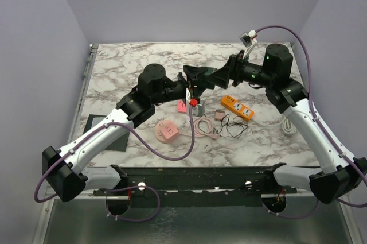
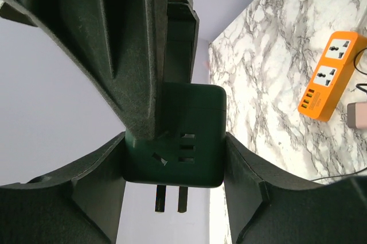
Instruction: Insert the plug
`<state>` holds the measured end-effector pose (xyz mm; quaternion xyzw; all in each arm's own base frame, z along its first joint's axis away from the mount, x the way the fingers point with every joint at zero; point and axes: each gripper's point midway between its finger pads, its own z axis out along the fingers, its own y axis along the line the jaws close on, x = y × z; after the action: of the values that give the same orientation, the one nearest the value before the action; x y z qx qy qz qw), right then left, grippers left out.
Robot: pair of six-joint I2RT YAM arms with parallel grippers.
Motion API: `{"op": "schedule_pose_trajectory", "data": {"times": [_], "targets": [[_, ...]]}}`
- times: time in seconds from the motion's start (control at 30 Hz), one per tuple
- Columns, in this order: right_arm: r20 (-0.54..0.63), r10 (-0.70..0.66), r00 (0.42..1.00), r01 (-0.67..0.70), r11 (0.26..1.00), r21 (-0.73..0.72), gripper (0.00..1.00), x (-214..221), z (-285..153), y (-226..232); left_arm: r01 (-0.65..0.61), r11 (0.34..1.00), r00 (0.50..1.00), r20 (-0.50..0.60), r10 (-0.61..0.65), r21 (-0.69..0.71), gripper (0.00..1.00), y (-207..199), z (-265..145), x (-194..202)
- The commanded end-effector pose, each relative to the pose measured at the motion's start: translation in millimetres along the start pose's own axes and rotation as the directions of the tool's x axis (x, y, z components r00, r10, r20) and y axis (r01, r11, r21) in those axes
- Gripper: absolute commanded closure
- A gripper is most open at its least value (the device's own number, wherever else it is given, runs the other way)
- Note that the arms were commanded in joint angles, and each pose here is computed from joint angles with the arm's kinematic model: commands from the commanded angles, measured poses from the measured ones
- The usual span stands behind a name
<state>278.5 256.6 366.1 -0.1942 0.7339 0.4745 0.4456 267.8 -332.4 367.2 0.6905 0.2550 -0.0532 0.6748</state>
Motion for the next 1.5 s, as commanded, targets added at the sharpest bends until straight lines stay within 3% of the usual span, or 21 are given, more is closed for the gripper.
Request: {"op": "schedule_pose_trajectory", "data": {"times": [0.0, 0.07, 0.27, 0.37, 0.47, 0.5, 0.53, 0.57, 0.6, 0.8, 0.9, 0.93, 1.0, 1.07, 1.1, 1.13, 1.17, 1.2, 1.33, 1.47], "targets": [[0.005, 0.011, 1.0, -0.011, 0.999, -0.04, 0.05, -1.2, 0.7, 9.5, -0.021, 0.994, 0.999, 0.027, 0.024, -0.104, 1.0, 32.5, -3.1, -14.0], [0.001, 0.014, 1.0, -0.014, 0.998, -0.057, 0.0, 0.6, 1.0, 11.7, -0.015, 0.994, 1.0, 0.023, 0.018, -0.112, 1.0, 34.6, -3.1, -13.3], [0.011, 0.016, 1.0, -0.015, 0.998, -0.065, 0.02, 3.9, 0.5, 10.8, -0.001, 0.992, 1.0, 0.027, 0.005, -0.125, 1.0, 37.5, -3.3, -14.2], [0.011, 0.018, 1.0, -0.017, 0.997, -0.073, 0.24, 4.5, 1.4, 11.4, 0.007, 0.992, 0.999, 0.036, -0.003, -0.124, 1.0, 37.3, -2.4, -15.2], [0.025, 0.011, 1.0, -0.01, 0.998, -0.056, 0.7, 0.1, 0.1, 11.1, 0.011, 0.994, 0.999, 0.042, -0.007, -0.113, 1.0, 32.4, -1.8, -15.3], [0.029, 0.006, 1.0, -0.005, 0.999, -0.037, 0.73, -1.4, -1.0, 8.8, 0.013, 0.994, 0.999, 0.044, -0.008, -0.108, 1.0, 30.1, -1.8, -15.1], [0.033, -0.002, 0.999, 0.003, 1.0, -0.02, 0.67, -3.2, -2.6, 7.5, 0.015, 0.995, 0.999, 0.046, -0.011, -0.104, 1.0, 27.7, -2.0, -15.0], [0.035, -0.01, 0.999, 0.01, 1.0, -0.001, 0.51, -4.9, -3.7, 5.6, 0.017, 0.995, 0.999, 0.05, -0.012, -0.098, 1.0, 25.3, -2.1, -15.5], [0.038, -0.017, 0.999, 0.017, 1.0, 0.012, 0.43, -6.7, -4.9, 4.6, 0.025, 0.995, 0.998, 0.057, -0.019, -0.093, 1.0, 23.1, -2.4, -16.6], [0.048, -0.03, 0.998, 0.03, 0.999, -0.009, 0.18, -13.0, -4.9, 10.5, 0.055, 0.995, 0.996, 0.073, -0.049, -0.082, 1.0, 20.3, -1.7, -19.0], [0.056, -0.024, 0.998, 0.025, 0.999, -0.028, 0.18, -14.1, -4.8, 13.7, 0.052, 0.995, 0.996, 0.07, -0.046, -0.088, 1.0, 23.1, -2.2, -19.4], [0.053, -0.024, 0.998, 0.025, 0.999, -0.031, 0.26, -13.5, -4.4, 14.0, 0.051, 0.995, 0.997, 0.069, -0.045, -0.09, 1.0, 23.5, -2.3, -19.0], [0.041, -0.02, 0.999, 0.022, 0.999, -0.045, 0.57, -10.8, -2.8, 14.6, 0.048, 0.995, 0.997, 0.067, -0.042, -0.089, 1.0, 23.0, -2.5, -18.8], [0.031, -0.014, 0.999, 0.015, 0.999, -0.039, 0.78, -8.0, -1.9, 11.9, 0.052, 0.995, 0.997, 0.068, -0.047, -0.085, 1.0, 21.3, -2.3, -18.3], [0.026, -0.014, 1.0, 0.014, 0.999, -0.029, 0.88, -6.9, -1.8, 10.2, 0.058, 0.995, 0.996, 0.072, -0.052, -0.081, 0.88, 19.6, -1.6, -18.6], [0.02, -0.014, 1.0, 0.014, 1.0, -0.01, 0.95, -6.0, -1.8, 6.6, 0.067, 0.995, 0.995, 0.072, -0.062, -0.075, 0.59, 17.0, -0.8, -17.4], [0.013, -0.017, 1.0, 0.017, 1.0, 0.021, 0.99, -5.3, -2.3, 1.7, 0.077, 0.995, 0.995, 0.071, -0.073, -0.066, 0.23, 13.5, 1.2, -15.4], [0.005, -0.022, 1.0, 0.021, 0.998, 0.063, 0.99, -5.2, -3.4, -5.4, 0.089, 0.994, 0.995, 0.06, -0.086, -0.06, 0.05, 9.6, 3.0, -11.3], [-0.084, 0.025, 0.996, 0.009, 0.926, 0.377, 0.99, 9.9, -14.4, -64.1, 0.222, 0.975, 0.974, -0.045, -0.223, -0.027, 0.01, -10.9, 17.1, 20.9], [-0.172, 0.146, 0.974, -0.001, 0.764, 0.646, 0.99, 37.3, -42.5, -128.7, 0.328, 0.944, 0.935, -0.162, -0.316, 0.047, 0.01, -40.0, 32.0, 65.4]]}}
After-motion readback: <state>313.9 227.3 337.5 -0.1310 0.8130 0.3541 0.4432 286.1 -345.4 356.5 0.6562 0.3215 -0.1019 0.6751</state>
